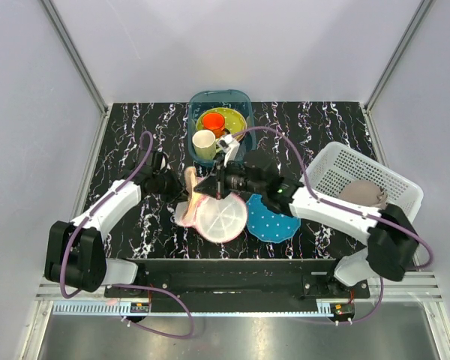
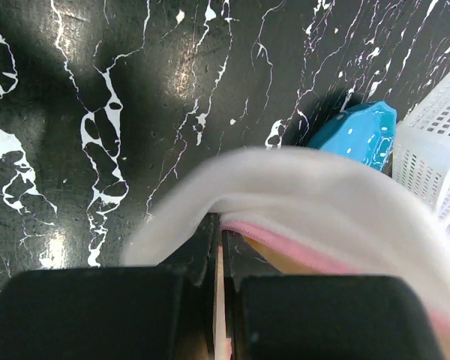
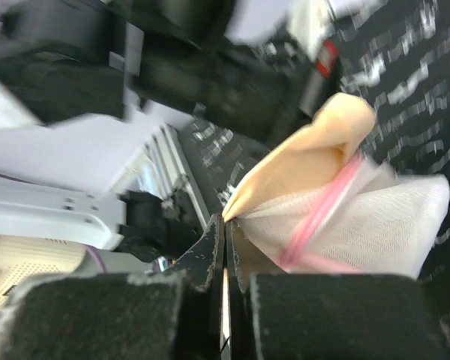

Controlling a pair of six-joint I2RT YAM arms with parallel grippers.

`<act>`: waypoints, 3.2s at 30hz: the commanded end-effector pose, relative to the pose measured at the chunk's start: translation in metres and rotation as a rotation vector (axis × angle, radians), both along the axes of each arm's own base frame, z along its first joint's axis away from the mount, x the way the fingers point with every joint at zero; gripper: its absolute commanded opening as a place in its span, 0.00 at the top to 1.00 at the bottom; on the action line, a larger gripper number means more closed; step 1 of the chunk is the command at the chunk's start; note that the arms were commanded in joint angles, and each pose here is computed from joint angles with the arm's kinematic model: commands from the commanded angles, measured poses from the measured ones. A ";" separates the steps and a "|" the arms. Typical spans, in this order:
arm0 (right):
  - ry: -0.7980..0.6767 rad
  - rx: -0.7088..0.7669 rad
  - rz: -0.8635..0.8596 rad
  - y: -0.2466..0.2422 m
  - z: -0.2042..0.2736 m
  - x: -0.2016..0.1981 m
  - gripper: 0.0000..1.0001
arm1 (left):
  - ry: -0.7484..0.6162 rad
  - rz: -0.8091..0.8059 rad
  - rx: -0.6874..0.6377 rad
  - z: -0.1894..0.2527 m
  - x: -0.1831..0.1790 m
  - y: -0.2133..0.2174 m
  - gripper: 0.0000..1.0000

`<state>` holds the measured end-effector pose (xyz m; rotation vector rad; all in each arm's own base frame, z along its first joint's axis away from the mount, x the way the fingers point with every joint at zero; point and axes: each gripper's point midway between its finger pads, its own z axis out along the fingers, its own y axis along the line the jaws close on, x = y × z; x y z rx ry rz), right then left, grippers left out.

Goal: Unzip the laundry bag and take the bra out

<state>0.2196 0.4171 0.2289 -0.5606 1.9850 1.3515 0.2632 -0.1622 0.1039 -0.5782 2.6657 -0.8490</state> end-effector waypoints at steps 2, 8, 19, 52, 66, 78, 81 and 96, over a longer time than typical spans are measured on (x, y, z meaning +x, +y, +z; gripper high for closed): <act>-0.210 0.201 -0.057 -0.012 0.079 0.005 1.00 | -0.059 0.001 0.008 0.012 0.014 0.001 1.00; -0.066 0.198 -0.182 -0.021 0.039 0.021 1.00 | -0.058 0.002 0.018 0.012 0.013 0.003 1.00; -0.084 0.222 -0.497 -0.105 0.054 0.055 1.00 | -0.076 0.054 0.098 0.015 0.017 0.051 1.00; -0.369 -0.357 -1.213 -0.348 0.140 0.090 1.00 | -0.447 0.271 0.081 0.181 0.095 0.118 1.00; 0.074 -0.540 -1.390 -0.439 -0.018 0.101 0.71 | -0.496 0.356 0.013 0.192 0.158 0.132 1.00; -0.009 -0.398 -1.317 -0.420 0.040 0.103 0.00 | -0.490 0.337 0.035 0.184 0.186 0.137 1.00; -0.005 -0.399 -1.305 -0.418 0.039 0.101 0.00 | -0.467 0.338 0.059 0.174 0.195 0.143 1.00; 0.101 -0.495 -1.229 -0.412 0.014 0.107 0.00 | -0.397 0.275 0.217 0.148 0.122 0.146 0.01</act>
